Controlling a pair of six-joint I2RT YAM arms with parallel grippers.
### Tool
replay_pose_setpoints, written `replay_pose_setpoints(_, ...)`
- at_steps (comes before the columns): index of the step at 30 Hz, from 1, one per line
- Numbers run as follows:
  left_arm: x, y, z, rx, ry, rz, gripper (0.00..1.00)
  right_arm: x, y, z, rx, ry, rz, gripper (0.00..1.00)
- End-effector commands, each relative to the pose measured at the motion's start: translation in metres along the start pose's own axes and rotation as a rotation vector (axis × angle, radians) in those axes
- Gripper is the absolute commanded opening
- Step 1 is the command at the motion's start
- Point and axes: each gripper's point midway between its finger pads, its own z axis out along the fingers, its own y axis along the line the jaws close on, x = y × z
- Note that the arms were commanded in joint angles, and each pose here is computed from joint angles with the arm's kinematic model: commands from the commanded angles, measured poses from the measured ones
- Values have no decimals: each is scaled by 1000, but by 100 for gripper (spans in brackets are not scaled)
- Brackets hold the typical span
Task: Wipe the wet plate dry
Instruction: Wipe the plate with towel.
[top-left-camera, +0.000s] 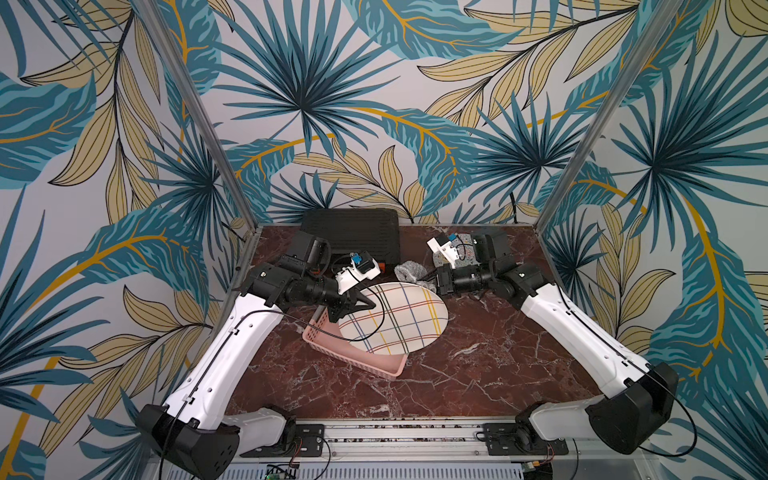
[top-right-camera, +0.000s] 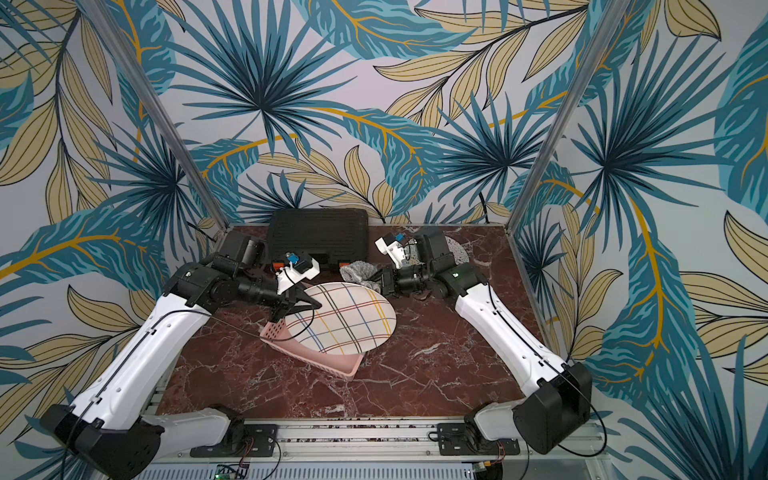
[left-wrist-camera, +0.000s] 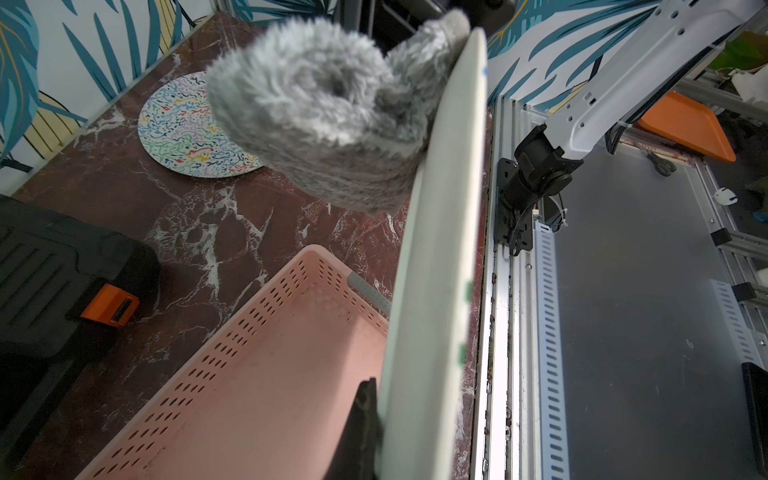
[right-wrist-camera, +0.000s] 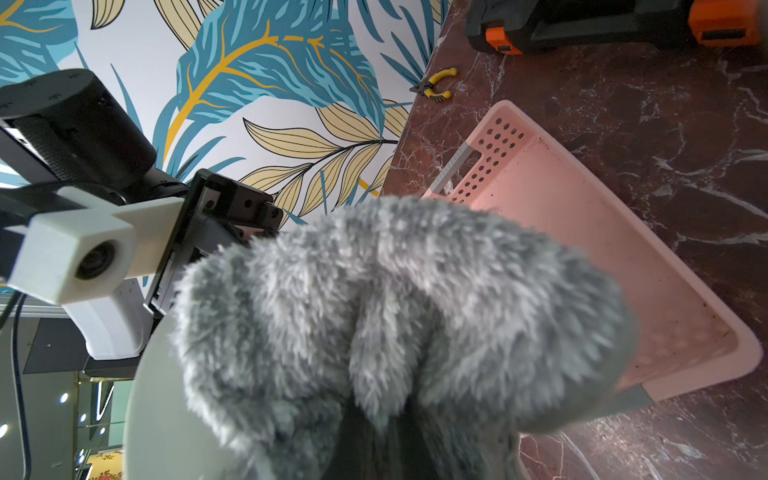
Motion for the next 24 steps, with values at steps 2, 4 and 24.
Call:
replay_pose_setpoints(2,-47,55,-32,-226,-184,0,0,40,15,-4,-73,117,49,0)
replay_pose_setpoints(4,-48,61,-37,-239,-197,-10,0,40,14,-5,-74,111,49,0)
replay_pose_setpoints(24,-66,87,-61,-227,-370,-202,0,45,0,-12,-64,67,65,0)
